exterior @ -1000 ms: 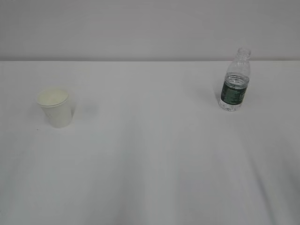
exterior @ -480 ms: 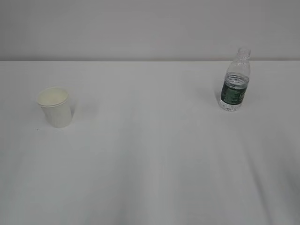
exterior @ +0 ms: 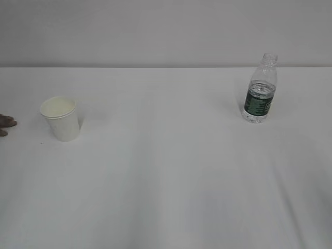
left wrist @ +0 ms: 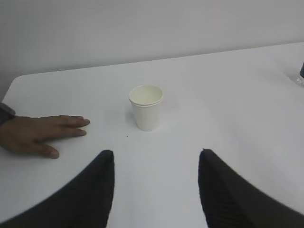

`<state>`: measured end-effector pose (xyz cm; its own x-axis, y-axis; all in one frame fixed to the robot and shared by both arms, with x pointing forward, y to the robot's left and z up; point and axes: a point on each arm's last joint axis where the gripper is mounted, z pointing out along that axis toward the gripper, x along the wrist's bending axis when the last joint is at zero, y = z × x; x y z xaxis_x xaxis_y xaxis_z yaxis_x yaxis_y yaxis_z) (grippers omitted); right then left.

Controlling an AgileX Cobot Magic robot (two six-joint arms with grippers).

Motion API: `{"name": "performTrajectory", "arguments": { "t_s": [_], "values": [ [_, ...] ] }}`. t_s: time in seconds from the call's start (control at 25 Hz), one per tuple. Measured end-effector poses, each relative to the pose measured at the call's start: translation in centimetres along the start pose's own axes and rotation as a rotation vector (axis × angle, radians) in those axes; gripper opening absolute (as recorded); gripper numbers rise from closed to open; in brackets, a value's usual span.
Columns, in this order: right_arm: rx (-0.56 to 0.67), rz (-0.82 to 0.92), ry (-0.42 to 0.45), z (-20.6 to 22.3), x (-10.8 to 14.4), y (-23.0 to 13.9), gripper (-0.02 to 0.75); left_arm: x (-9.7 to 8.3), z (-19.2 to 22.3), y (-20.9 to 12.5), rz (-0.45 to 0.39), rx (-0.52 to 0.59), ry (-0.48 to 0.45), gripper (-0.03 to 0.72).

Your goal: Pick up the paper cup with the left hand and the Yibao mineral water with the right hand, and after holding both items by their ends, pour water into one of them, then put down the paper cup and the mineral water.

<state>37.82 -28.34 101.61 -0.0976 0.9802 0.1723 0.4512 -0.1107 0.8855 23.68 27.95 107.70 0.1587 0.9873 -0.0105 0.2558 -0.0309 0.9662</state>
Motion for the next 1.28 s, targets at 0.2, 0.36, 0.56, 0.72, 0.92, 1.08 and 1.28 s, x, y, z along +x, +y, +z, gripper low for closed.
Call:
{"name": "performTrajectory", "arguments": {
  "t_s": [0.2, 0.36, 0.56, 0.72, 0.92, 1.08, 1.28],
  "values": [
    [-0.001, -0.030, -0.001, 0.0, 0.0, 0.0, 0.589, 0.0, 0.0, 0.0, 0.000, 0.000, 0.000, 0.404],
    [-0.001, -0.052, -0.001, 0.0, 0.0, 0.0, 0.589, 0.0, 0.0, 0.0, 0.000, -0.002, 0.000, 0.404],
    [-0.018, -0.108, 0.023, -0.2, 0.4, 1.1, 0.589, 0.0, 0.0, 0.0, 0.000, -0.002, 0.000, 0.404],
    [-0.049, -0.151, 0.054, -0.6, 0.9, 2.7, 0.589, 0.0, 0.0, 0.0, 0.000, -0.002, 0.000, 0.404],
    [-0.064, -0.197, 0.064, -0.8, 1.1, 3.3, 0.589, 0.0, 0.0, 0.0, 0.000, -0.002, 0.000, 0.404],
    [-0.063, -0.225, 0.065, -0.8, 1.1, 3.3, 0.589, 0.0, 0.0, 0.0, 0.000, -0.002, 0.000, 0.404],
    [-0.075, -0.235, 0.065, -1.1, 1.2, 3.4, 0.589, 0.0, 0.0, 0.0, 0.001, -0.001, 0.002, 0.404]
  ]
}}
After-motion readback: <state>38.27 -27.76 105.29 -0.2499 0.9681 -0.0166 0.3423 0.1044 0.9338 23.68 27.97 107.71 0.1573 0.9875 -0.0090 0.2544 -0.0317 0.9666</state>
